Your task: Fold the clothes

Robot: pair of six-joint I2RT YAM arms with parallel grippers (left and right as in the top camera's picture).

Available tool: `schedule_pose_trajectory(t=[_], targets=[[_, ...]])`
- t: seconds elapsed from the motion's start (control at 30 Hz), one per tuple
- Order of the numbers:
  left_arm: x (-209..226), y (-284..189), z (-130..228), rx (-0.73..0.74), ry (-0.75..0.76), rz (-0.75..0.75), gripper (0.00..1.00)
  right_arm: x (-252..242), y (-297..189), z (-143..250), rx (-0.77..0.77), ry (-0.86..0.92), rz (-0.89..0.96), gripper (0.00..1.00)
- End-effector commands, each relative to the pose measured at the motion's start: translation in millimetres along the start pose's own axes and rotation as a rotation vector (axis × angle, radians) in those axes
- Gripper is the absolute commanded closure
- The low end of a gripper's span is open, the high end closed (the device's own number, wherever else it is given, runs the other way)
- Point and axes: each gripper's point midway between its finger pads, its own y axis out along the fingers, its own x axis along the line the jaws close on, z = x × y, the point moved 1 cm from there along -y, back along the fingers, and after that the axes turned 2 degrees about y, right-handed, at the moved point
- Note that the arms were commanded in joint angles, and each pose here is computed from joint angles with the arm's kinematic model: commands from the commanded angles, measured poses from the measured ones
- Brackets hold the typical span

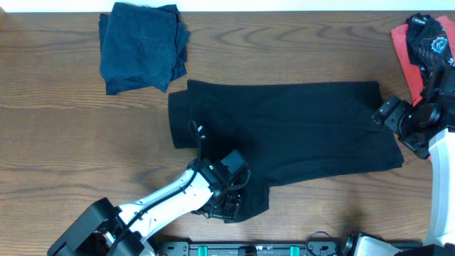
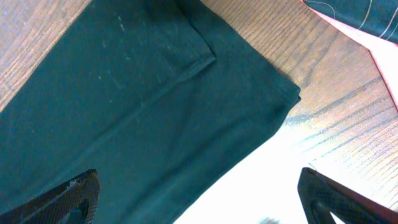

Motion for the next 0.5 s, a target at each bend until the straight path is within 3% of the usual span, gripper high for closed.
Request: schedule_pose_trajectory(t=[0.0,0.2,0.47], targets=[[1.0,2.7,2.9,0.012,0.043,-0.001,0.24,-2.2,4.4,3.7,0.015,-0.011,0.005,0.01],[-3.7,22.2,8.5,0.014,0.055,0.087,0.25,-2.5,8.9,4.2,0.013,-0.011,0.004,0.01],[-3.6,25.6,10.1,0.014,0.058,0.099,0.25,-2.7,9.6,4.6,0.015,-0.010,0.005,0.01]])
